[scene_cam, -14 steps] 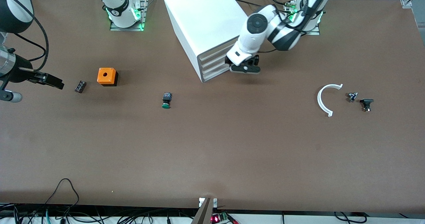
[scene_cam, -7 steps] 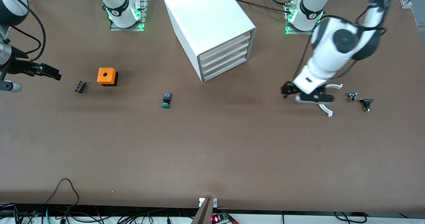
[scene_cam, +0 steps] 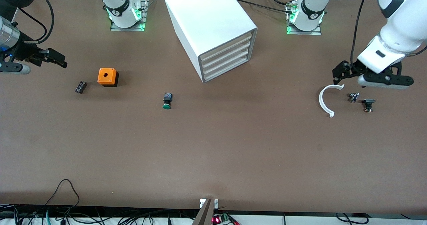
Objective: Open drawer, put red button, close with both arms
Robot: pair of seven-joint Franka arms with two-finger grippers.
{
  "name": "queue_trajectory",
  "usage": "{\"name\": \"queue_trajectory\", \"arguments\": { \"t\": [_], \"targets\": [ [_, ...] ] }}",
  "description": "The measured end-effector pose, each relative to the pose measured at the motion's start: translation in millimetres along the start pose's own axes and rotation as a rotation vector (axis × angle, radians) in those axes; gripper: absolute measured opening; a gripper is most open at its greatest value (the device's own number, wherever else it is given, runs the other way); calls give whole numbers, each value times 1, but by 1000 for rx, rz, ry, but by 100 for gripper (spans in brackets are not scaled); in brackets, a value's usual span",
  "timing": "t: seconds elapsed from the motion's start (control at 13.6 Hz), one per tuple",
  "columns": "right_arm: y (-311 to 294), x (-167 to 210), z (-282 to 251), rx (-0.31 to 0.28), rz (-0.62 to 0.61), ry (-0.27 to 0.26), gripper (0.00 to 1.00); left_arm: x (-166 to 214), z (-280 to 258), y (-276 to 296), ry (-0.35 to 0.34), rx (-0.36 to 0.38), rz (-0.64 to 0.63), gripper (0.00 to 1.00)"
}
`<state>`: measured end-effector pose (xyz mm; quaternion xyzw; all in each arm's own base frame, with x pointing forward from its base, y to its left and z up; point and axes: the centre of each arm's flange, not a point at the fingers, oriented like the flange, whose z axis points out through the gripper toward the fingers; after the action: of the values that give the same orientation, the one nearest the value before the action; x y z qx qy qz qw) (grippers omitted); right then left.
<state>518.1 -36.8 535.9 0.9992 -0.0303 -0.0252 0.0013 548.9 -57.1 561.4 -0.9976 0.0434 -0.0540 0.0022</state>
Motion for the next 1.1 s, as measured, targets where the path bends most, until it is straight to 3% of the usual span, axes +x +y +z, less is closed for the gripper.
{"name": "queue_trajectory", "arguments": {
  "t": [0.37,0.66,1.1],
  "targets": [
    [0,5,-19,0,29,47,100,-4,-42,-29,-25,0,-49,100],
    [-5,8,-16,-3,-20,41,100,-4,-45,-31,-42,-1,-19,100],
    [-1,7,-15,-2,-23,30,100,2,-16,-57,-124,-10,6,100]
  ]
}}
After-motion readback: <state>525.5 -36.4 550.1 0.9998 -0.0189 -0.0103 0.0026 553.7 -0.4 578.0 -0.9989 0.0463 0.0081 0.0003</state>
